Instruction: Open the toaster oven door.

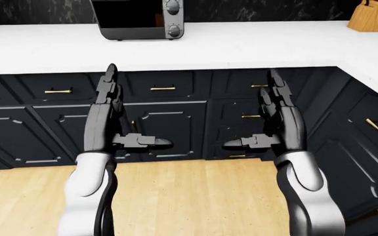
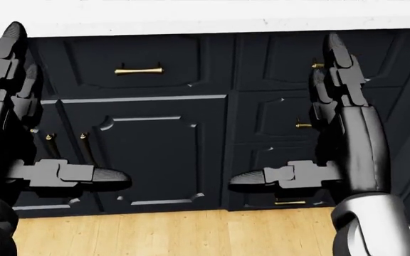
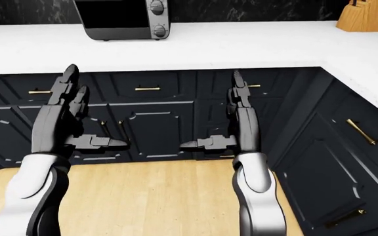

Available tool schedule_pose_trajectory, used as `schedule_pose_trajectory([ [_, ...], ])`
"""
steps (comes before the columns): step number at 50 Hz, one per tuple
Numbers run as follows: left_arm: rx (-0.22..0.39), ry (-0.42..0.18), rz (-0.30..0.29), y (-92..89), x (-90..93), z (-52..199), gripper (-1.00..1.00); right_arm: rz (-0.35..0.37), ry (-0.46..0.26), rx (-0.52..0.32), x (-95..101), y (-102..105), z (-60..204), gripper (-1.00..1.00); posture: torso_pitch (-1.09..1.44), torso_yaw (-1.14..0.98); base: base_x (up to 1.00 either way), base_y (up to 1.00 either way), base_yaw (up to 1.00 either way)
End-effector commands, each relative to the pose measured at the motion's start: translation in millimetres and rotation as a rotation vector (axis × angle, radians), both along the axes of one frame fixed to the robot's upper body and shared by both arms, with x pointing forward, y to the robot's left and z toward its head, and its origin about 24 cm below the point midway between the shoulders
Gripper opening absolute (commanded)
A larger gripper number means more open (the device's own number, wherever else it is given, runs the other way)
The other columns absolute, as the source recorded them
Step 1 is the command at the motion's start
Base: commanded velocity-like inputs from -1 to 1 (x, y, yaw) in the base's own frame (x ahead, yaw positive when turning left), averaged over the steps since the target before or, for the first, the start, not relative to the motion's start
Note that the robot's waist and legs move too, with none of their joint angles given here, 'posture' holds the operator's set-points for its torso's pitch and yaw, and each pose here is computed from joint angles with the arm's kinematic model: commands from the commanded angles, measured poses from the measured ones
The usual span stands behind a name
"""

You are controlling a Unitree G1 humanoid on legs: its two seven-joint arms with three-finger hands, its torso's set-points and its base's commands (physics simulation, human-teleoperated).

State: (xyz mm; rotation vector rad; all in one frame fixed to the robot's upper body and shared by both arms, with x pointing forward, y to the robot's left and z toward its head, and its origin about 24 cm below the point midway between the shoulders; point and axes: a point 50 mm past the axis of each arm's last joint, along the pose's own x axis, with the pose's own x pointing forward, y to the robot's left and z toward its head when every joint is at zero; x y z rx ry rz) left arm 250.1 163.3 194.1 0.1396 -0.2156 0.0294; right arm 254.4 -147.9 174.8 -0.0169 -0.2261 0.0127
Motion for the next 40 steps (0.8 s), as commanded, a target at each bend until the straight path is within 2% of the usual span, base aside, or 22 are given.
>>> schedule_pose_trajectory([
  [1, 0.001, -0.026, -0.002, -0.6, -1.4, 4.1, 1.0, 0.01, -0.029, 0.007, -3.4, 1.2, 9.1, 1.0, 0.0, 0.0, 0.04, 0.0, 0.0],
  [7, 0.009, -0.022, 0.008, 0.6, 1.7, -1.8, 1.0, 0.025, -0.031, 0.02, -5.1, 1.2, 6.7, 1.0, 0.0, 0.0, 0.32, 0.0, 0.0],
  [9, -0.02, -0.02, -0.009, -1.0, 2.9, -3.2, 1.0, 0.027, -0.03, 0.025, -5.6, 0.9, 6.8, 1.0, 0.0, 0.0, 0.51, 0.0, 0.0],
  [15, -0.012, -0.002, -0.031, -9.7, 4.1, -12.8, 1.0, 0.029, -0.022, 0.03, -4.8, -1.1, 2.7, 1.0, 0.0, 0.0, 0.51, 0.0, 0.0],
  [29, -0.027, 0.011, -0.048, -12.9, 5.8, -23.0, 1.0, 0.045, -0.009, 0.056, -3.2, 0.1, -3.8, 1.0, 0.0, 0.0, 0.51, 0.0, 0.0],
  [34, -0.032, 0.008, -0.048, -11.8, 4.6, -20.2, 1.0, 0.03, -0.004, 0.066, -2.7, -1.4, -3.6, 1.0, 0.0, 0.0, 0.45, 0.0, 0.0],
  [40, -0.035, -0.004, -0.054, -13.0, 1.0, -14.7, 1.0, 0.046, -0.013, 0.07, -4.8, -0.4, 2.1, 1.0, 0.0, 0.0, 0.42, 0.0, 0.0],
])
